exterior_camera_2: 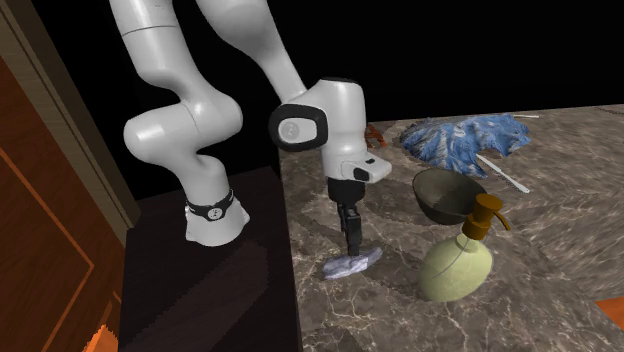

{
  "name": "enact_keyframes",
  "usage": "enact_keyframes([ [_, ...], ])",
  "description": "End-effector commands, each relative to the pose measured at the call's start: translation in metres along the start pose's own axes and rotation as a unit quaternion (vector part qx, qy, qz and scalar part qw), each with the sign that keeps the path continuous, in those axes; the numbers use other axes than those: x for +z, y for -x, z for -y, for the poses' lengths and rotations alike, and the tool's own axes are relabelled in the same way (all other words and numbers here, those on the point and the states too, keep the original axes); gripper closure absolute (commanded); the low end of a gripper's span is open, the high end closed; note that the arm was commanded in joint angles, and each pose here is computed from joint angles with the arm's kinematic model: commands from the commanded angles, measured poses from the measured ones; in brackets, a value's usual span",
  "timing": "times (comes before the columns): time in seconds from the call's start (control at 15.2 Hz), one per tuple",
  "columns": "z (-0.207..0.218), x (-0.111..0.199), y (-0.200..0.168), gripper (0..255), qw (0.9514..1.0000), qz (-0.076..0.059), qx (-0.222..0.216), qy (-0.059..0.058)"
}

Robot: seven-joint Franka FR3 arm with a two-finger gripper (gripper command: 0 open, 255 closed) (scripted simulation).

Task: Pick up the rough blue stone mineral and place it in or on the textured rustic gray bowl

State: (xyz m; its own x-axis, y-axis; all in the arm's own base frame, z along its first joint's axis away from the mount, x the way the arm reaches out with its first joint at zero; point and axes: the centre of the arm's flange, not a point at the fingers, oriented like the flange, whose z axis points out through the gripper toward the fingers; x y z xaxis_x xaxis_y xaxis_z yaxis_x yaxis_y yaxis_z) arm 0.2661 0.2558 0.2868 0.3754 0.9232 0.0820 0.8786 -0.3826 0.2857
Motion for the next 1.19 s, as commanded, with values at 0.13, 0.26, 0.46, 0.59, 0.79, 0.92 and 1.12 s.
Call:
enact_keyframes([
  [0.13, 0.008, 0.020, -0.002, 0, 0.9998, -0.006, -0.018, 0.002],
  [0.26, 0.007, 0.031, -0.002, 0, 0.9998, -0.006, -0.018, 0.002],
  [0.46, 0.007, 0.045, -0.002, 0, 0.9998, -0.006, -0.018, 0.002],
  [0.59, 0.007, 0.045, -0.002, 0, 0.9998, -0.006, -0.018, 0.002],
  [0.79, 0.007, 0.045, -0.002, 0, 0.9998, -0.006, -0.018, 0.002],
  [0.92, 0.007, 0.045, -0.002, 0, 0.9998, -0.006, -0.018, 0.002],
  [1.12, 0.007, 0.045, -0.002, 255, 0.9998, -0.006, -0.018, 0.002],
])
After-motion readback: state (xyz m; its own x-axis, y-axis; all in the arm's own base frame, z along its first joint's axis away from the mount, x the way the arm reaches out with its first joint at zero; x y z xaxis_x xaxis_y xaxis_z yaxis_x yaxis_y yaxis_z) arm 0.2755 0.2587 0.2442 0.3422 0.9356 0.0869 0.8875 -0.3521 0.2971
